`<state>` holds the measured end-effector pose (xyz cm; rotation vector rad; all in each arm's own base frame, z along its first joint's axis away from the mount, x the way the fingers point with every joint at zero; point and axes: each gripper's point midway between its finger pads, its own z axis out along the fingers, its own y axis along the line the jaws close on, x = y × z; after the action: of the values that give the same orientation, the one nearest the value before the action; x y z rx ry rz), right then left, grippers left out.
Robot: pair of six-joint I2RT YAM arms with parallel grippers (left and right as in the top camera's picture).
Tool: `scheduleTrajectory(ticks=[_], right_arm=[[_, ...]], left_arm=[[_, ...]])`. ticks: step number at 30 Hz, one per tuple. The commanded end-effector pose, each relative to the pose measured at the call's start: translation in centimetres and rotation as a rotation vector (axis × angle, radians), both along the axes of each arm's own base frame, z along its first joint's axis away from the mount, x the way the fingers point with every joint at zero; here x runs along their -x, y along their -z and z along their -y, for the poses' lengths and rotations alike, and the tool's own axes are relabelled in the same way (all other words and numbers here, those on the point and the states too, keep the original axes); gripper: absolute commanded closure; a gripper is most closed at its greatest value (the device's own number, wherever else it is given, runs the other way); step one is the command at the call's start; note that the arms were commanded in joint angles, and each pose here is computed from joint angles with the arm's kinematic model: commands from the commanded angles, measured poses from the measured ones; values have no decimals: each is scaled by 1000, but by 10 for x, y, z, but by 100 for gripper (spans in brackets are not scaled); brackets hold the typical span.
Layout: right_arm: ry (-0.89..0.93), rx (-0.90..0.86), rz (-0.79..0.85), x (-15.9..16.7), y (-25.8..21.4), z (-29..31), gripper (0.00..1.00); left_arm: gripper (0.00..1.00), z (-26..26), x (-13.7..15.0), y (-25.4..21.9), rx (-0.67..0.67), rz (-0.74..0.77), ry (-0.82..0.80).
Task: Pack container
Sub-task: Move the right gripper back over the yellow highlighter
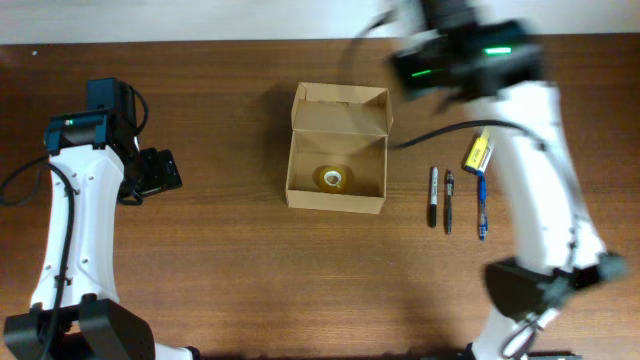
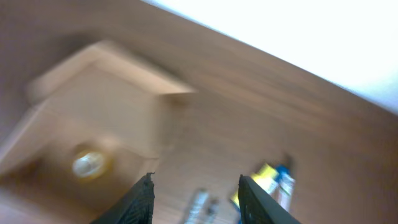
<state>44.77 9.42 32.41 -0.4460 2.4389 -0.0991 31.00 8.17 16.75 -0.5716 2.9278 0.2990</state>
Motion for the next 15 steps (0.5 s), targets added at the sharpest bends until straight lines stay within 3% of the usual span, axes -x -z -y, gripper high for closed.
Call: scheduleTrajectory(ticks=[1, 5, 10, 15], right_arm=[[297, -114, -93, 2, 34, 93, 56], [459, -306, -279, 16, 99, 143, 57], [678, -374, -468, 37, 170, 172, 57], [714, -388, -549, 36, 206, 164, 57]], left_arm=[[0, 0, 2, -7, 1, 24, 11], [0, 0, 2, -7, 1, 24, 11], [0, 0, 2, -7, 1, 24, 11], [0, 0, 2, -7, 1, 24, 11]])
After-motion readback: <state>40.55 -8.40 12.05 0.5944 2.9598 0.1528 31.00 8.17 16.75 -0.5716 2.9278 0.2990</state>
